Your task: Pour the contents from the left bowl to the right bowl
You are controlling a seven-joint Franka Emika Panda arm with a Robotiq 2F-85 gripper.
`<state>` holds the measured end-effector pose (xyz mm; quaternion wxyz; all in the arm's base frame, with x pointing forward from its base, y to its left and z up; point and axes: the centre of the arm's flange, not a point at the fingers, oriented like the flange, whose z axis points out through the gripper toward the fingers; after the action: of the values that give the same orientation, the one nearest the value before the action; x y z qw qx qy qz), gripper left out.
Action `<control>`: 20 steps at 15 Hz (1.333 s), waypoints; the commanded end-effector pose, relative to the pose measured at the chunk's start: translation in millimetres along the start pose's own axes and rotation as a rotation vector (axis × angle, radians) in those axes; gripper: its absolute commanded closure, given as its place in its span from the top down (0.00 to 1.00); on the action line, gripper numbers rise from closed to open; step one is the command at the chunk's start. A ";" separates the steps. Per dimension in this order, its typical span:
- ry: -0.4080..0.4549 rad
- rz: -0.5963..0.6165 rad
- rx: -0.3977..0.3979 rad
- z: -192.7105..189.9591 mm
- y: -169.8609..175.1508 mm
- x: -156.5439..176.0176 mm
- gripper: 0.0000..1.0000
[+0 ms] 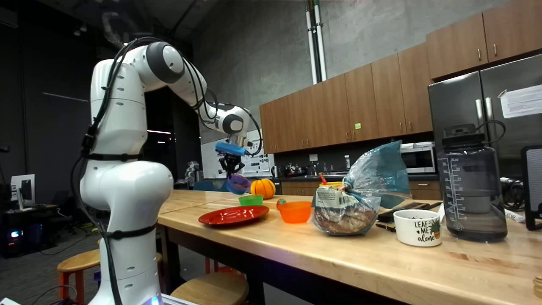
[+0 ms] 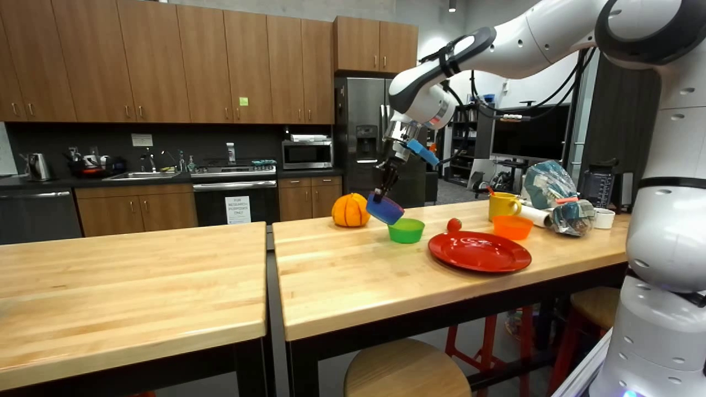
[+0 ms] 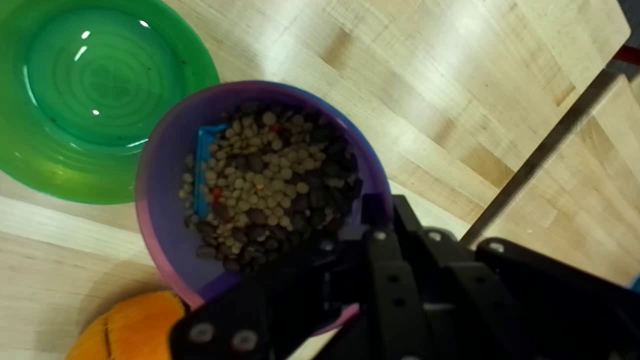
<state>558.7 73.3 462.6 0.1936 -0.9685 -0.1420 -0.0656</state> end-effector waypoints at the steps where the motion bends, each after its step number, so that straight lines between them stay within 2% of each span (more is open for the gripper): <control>1: 0.064 0.002 0.092 -9.9 12.8 -12.0 0.02; 10: 0.159 0.062 0.228 -7.6 49.3 -31.5 0.02; 20: 0.320 0.102 0.378 -15.7 86.3 -57.0 0.02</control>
<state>546.4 -14.8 429.6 0.3755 -0.9104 -0.0693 -0.1592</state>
